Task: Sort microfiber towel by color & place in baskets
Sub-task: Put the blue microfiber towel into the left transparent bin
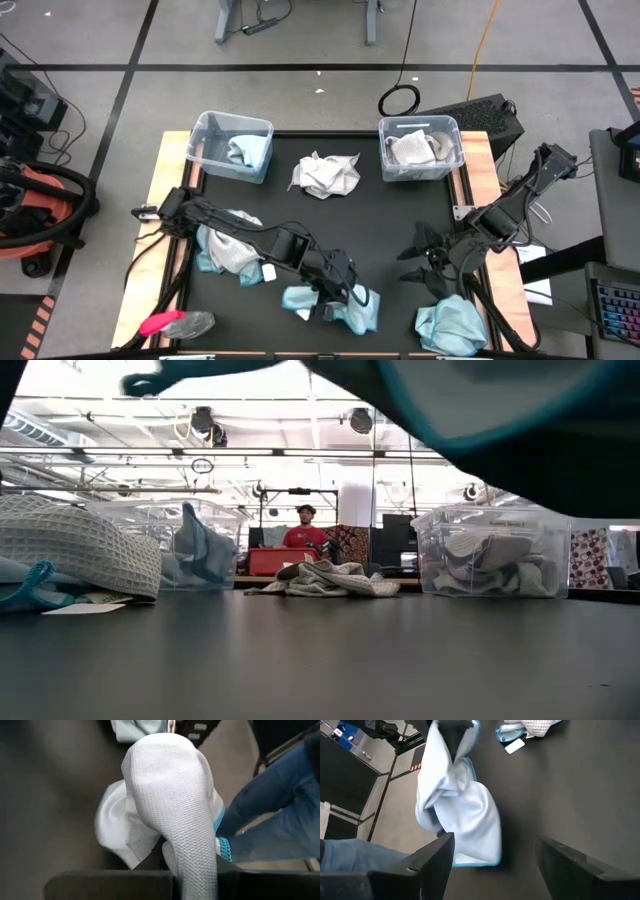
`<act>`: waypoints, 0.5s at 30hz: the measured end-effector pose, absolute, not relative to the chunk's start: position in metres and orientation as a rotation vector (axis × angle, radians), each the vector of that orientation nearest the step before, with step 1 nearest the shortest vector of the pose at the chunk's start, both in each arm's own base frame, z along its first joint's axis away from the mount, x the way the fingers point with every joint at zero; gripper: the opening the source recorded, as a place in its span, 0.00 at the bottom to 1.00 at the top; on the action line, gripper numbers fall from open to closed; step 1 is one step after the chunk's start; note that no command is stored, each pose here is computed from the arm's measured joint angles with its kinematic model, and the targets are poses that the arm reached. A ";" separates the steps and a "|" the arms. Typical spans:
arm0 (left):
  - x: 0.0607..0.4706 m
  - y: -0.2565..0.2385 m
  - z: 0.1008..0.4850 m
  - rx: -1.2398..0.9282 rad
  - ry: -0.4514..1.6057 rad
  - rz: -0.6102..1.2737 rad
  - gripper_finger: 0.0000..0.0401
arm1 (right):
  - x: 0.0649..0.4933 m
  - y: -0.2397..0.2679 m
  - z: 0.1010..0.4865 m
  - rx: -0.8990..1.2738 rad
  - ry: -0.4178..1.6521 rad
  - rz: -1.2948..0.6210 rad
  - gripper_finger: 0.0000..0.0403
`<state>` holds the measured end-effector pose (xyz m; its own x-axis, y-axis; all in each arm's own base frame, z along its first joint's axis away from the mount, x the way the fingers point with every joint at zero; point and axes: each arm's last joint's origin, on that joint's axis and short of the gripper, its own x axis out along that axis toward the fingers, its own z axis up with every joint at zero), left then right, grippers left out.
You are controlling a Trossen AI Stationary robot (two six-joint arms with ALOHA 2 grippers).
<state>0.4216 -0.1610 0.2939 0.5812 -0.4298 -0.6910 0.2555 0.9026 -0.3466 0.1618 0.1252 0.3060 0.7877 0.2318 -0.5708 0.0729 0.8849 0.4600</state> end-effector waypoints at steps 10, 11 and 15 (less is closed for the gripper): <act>0.408 -0.154 0.314 -0.061 0.972 -0.345 0.02 | 0.162 0.124 0.305 0.482 0.655 0.059 0.66; 0.407 -0.153 0.316 -0.041 0.979 -0.337 0.02 | 0.162 0.124 0.306 0.482 0.655 0.059 0.66; 0.402 -0.150 0.325 0.027 1.005 -0.303 0.02 | 0.162 0.124 0.306 0.482 0.655 0.060 0.66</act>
<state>0.4022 -0.1497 0.3253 0.4977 -0.2377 -0.8342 0.2622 0.9579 -0.1165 0.1617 0.1241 0.3055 0.7954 0.2029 -0.5711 0.0959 0.8882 0.4492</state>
